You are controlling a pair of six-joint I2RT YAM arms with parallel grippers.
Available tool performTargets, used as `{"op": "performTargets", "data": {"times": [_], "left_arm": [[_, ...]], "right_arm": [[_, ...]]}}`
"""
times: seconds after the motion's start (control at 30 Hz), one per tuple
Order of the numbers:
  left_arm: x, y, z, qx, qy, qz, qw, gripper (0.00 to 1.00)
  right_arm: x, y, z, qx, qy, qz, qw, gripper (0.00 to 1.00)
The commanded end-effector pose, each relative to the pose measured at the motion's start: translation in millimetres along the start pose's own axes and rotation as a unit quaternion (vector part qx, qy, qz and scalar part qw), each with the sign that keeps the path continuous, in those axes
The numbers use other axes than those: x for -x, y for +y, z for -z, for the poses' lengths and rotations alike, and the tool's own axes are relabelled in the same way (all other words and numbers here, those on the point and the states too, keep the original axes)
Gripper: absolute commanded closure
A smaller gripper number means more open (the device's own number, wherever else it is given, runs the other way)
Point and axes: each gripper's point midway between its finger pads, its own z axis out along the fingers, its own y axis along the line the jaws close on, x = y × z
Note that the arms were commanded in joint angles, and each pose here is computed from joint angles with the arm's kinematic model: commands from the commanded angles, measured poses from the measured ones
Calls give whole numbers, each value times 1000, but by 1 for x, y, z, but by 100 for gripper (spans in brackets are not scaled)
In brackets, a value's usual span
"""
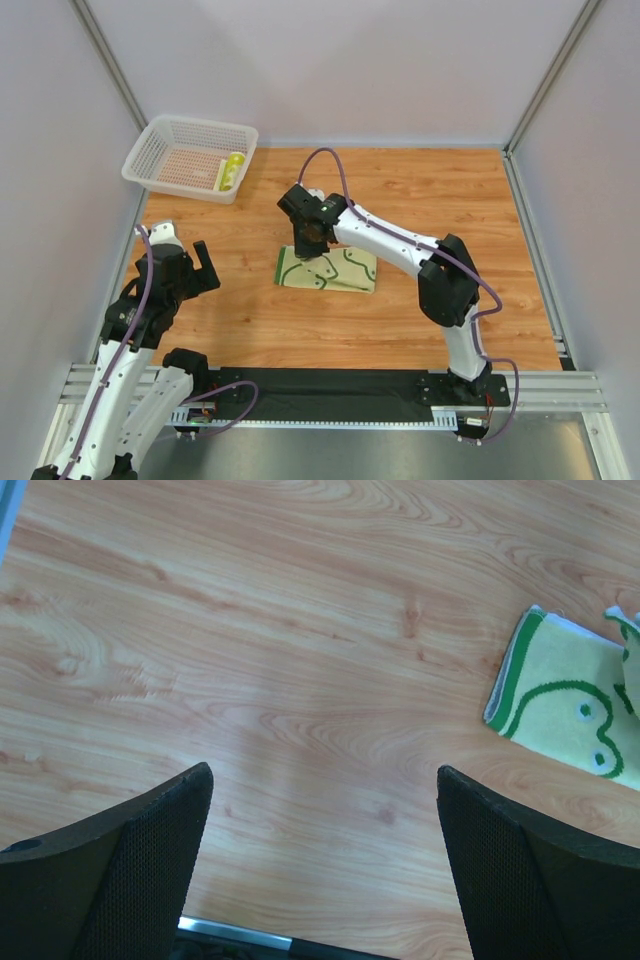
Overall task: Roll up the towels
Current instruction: Fold the towel
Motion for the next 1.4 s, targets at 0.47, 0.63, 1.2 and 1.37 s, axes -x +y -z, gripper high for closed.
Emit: {"op": "performTargets", "data": {"times": [0.47,0.63,1.2,1.37], "left_arm": [[2,3,-3,13,-3,4,1000,2],[3,1,-3,11,-1,-4,1000,1],[16,-105,-34,-199,84,-32,976,7],[15,-148,-74,-218,124,-50,967,11]], "right_arm": [[-36,59,-64,71,37,28,996,43],[-28,83,-50,120,35,32,992,34],[8,-66,46,130,-31,-89,987,49],[-16,-129,28,91,-1,-117,989,75]]}}
